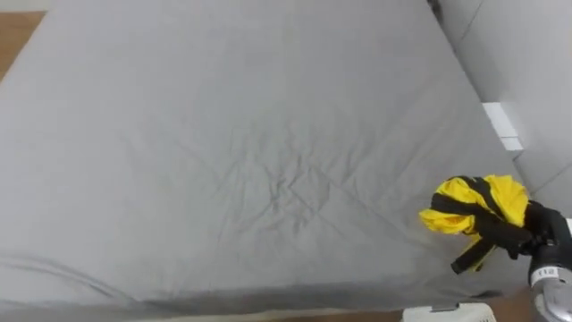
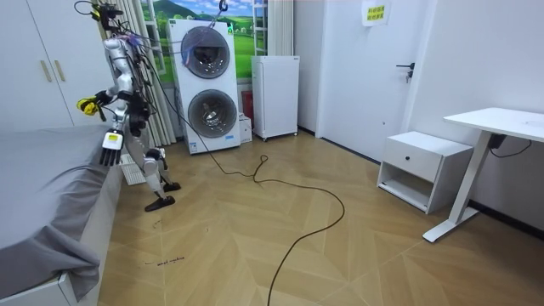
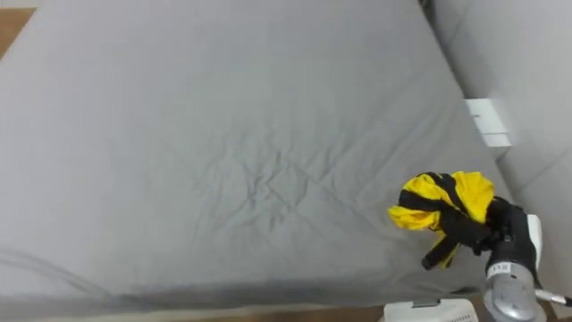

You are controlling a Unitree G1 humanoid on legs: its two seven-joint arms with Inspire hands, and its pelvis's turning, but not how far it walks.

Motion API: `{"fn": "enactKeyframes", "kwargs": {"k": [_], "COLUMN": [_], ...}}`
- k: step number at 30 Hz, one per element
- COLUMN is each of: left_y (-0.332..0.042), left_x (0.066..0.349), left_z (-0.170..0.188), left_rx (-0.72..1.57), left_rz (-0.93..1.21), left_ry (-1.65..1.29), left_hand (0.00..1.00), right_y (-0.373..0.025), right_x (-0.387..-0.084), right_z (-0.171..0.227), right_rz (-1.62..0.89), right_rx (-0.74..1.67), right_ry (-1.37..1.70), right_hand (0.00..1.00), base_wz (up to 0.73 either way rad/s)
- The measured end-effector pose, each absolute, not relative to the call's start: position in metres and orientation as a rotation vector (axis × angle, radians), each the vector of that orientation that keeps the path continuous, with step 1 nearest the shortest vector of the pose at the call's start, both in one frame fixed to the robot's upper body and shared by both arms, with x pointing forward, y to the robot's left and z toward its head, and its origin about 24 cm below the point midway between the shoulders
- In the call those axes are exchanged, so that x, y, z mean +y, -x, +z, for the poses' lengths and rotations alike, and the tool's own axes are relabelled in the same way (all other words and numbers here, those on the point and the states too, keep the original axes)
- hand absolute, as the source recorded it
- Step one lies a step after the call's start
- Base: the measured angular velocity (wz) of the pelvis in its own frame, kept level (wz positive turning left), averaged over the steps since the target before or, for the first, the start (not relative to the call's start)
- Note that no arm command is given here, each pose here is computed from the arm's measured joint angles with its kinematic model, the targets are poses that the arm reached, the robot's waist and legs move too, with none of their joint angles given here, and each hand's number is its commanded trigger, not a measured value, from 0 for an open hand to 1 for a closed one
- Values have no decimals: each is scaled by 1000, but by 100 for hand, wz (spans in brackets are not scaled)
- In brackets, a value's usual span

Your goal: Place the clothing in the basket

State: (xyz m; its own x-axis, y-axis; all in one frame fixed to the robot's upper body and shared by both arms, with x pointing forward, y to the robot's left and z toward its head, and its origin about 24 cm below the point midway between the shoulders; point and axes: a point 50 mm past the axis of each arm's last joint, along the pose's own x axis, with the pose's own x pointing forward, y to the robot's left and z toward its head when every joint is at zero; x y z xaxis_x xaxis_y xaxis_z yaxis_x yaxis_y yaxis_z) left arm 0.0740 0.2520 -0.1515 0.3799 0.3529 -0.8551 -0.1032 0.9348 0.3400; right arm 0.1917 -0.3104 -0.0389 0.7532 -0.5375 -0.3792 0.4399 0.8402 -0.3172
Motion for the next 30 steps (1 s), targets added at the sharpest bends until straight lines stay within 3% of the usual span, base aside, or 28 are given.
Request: {"fn": "enactKeyframes", "kwargs": {"k": [17, 30], "left_y": [-58, -47], "left_x": [254, 257], "left_z": [-154, -155], "left_rx": [1211, 1264], "left_rz": [283, 271], "left_ry": [-303, -322], "left_hand": [0, 0], "right_y": [-153, -106], "right_x": [-310, -314], "right_z": [-58, -92], "right_rz": [-650, -633], "right_rx": [551, 770], "right_ry": [113, 82], "right_hand": [100, 100], "base_wz": [-25, -14]}}
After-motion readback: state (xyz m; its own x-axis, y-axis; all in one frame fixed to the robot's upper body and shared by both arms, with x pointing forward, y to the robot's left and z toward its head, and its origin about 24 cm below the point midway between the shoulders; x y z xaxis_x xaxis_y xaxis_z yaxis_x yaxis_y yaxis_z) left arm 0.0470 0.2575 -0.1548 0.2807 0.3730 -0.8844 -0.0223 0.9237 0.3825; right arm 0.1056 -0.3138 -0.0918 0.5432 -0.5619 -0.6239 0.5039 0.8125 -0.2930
